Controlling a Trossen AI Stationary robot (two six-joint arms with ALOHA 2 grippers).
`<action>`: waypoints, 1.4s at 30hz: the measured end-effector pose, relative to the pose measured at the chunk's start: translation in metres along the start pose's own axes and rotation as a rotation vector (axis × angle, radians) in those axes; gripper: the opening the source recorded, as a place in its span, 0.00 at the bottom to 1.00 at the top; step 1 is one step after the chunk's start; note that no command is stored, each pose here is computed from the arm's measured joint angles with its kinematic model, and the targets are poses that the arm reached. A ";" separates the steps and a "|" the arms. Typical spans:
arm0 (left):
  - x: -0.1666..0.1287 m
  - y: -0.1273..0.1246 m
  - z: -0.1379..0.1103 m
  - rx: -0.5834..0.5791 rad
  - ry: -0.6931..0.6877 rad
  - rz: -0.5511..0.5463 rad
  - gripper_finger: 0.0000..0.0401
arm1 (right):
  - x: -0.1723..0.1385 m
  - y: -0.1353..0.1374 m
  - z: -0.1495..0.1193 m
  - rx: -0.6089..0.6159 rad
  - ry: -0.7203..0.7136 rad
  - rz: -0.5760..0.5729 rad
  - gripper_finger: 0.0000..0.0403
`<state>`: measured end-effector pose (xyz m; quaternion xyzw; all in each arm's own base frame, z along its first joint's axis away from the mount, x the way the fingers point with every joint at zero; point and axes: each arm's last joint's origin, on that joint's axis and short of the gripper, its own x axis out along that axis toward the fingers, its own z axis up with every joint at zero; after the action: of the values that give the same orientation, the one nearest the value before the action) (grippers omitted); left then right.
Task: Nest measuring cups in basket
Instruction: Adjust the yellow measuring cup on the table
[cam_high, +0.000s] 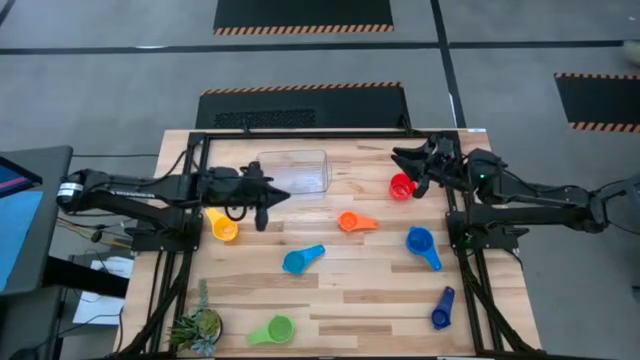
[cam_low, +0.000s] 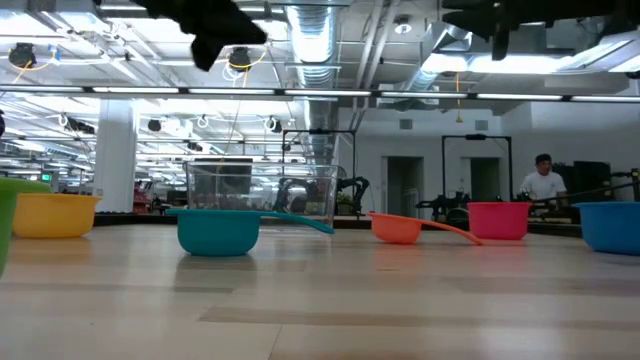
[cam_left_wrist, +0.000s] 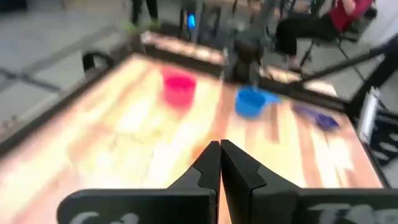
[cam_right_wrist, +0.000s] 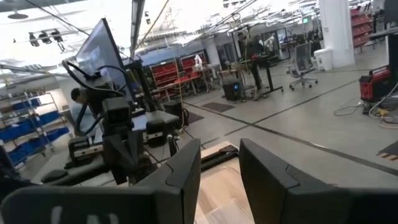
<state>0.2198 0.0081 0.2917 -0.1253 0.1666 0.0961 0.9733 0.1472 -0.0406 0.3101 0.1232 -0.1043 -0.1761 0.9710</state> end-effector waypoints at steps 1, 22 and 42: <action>-0.003 0.001 -0.003 -0.013 0.032 -0.002 0.00 | 0.000 0.000 0.000 -0.001 0.004 -0.003 0.34; -0.031 0.017 -0.075 -0.313 0.786 0.428 0.00 | 0.022 -0.003 -0.023 0.019 0.125 -0.034 0.34; 0.006 0.008 -0.125 -0.350 1.179 0.742 0.00 | 0.027 -0.004 -0.029 0.015 0.153 -0.040 0.34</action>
<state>0.1857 -0.0177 0.1734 -0.2457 0.6783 0.3621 0.5902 0.1781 -0.0481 0.2862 0.1458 -0.0286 -0.1847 0.9715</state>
